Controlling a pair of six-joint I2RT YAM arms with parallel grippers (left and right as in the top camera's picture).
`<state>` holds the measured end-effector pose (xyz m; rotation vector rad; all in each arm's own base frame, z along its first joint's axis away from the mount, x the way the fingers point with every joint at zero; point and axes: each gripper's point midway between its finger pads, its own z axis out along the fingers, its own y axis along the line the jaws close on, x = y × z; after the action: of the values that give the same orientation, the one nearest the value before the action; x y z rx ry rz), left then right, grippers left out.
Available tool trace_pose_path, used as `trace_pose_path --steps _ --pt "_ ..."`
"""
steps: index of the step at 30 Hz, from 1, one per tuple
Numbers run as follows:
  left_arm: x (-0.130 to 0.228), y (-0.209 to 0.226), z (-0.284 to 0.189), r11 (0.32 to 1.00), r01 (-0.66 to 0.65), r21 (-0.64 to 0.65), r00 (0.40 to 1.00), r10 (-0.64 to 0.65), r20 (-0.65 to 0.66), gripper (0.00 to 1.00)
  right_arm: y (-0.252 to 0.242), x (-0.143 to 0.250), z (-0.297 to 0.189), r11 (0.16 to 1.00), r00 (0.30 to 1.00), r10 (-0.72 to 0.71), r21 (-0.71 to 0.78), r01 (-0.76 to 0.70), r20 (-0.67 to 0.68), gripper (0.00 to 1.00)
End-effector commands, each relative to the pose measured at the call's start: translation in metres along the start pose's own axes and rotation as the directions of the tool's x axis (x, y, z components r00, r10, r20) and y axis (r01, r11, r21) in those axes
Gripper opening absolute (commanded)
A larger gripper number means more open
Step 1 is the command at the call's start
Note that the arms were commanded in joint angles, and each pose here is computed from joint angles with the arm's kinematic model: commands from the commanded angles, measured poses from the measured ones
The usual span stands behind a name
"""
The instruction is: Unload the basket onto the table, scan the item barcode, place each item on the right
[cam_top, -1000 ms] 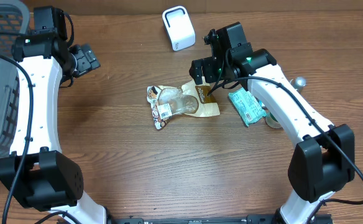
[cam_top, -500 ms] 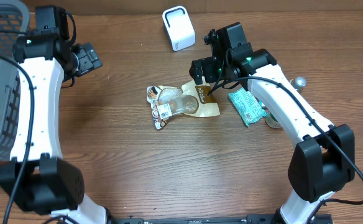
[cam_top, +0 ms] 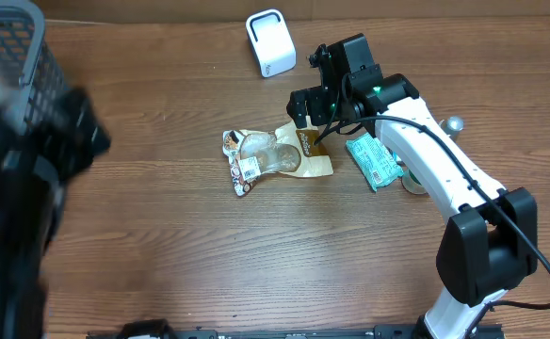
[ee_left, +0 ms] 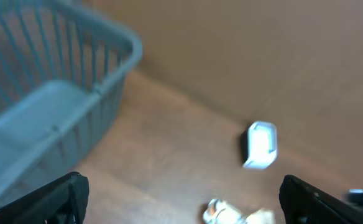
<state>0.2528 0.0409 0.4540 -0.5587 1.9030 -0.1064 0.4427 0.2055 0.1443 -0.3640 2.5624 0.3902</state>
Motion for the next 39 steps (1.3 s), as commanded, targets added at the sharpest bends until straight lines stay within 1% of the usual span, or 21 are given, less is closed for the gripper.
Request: trace_pose_path --steps 1,2,5,11,15,18,22,25,27,29,31,33,36,39 --pt "-0.012 0.004 -0.064 0.999 0.007 0.054 0.989 -0.015 0.148 1.0 0.0 0.0 0.0 1.0 1.0 0.001 0.003 -0.001 0.004 1.0" --pt "-0.013 0.006 -0.082 0.997 0.009 0.071 0.982 -0.023 0.187 1.0 0.0 0.0 0.0 1.0 1.0 0.001 0.003 -0.001 0.004 1.0" --pt "-0.012 0.009 -0.113 0.995 0.011 0.102 0.967 -0.037 0.25 1.0 0.0 0.0 0.0 1.0 1.0 0.001 0.003 -0.001 0.004 1.0" --pt "-0.004 0.015 -0.133 0.994 0.011 0.111 0.962 -0.041 0.27 0.99 0.0 0.0 0.0 1.0 1.0 0.001 0.003 -0.001 0.004 1.0" --pt "0.016 0.023 -0.126 0.997 0.01 0.08 0.978 -0.026 0.205 1.0 0.0 0.0 0.0 1.0 1.0 0.001 0.003 -0.001 0.004 1.0" --pt "0.039 0.032 -0.113 0.999 0.007 0.049 0.99 -0.014 0.139 1.0 0.0 0.0 0.0 1.0 1.0 0.001 0.004 -0.001 0.004 1.0" --pt "0.088 0.049 -0.088 1.0 -0.005 -0.002 1.0 0.005 0.008 1.0 0.0 0.0 0.0 1.0 1.0 0.001 0.003 -0.001 0.004 1.0" --pt "0.125 0.062 -0.073 0.999 -0.016 -0.032 0.996 0.013 -0.086 0.99 0.0 0.0 0.0 1.0 1.0 0.001 0.003 -0.001 0.004 1.0" --pt "0.145 0.07 -0.065 0.999 -0.021 -0.048 0.993 0.015 -0.117 1.0 0.0 0.0 0.0 1.0 1.0 0.001 0.003 -0.001 0.004 1.0" --pt "0.158 0.076 -0.059 0.998 -0.022 -0.052 0.993 0.016 -0.12 1.0 0.0 0.0 0.0 1.0 1.0 0.001 0.003 -0.001 0.004 1.0" --pt "0.162 0.077 -0.052 0.999 -0.002 -0.037 0.996 -0.001 -0.085 1.0 0.0 0.0 0.0 1.0 1.0 0.001 0.003 -0.001 0.004 1.0" --pt "0.158 0.074 -0.044 1.0 0.017 -0.003 1.0 -0.017 -0.014 1.0 0.0 0.0 0.0 1.0 1.0 0.001 0.003 -0.001 0.004 1.0" --pt "0.133 0.059 -0.036 0.995 0.026 0.101 0.984 -0.043 0.17 0.99 0.0 0.0 0.0 1.0 1.0 0.001 0.003 -0.001 0.004 1.0" --pt "0.108 0.039 -0.038 0.974 0.005 0.228 0.938 -0.083 0.336 1.0 0.0 0.0 0.0 1.0 1.0 0.001 0.004 -0.001 0.004 1.0"
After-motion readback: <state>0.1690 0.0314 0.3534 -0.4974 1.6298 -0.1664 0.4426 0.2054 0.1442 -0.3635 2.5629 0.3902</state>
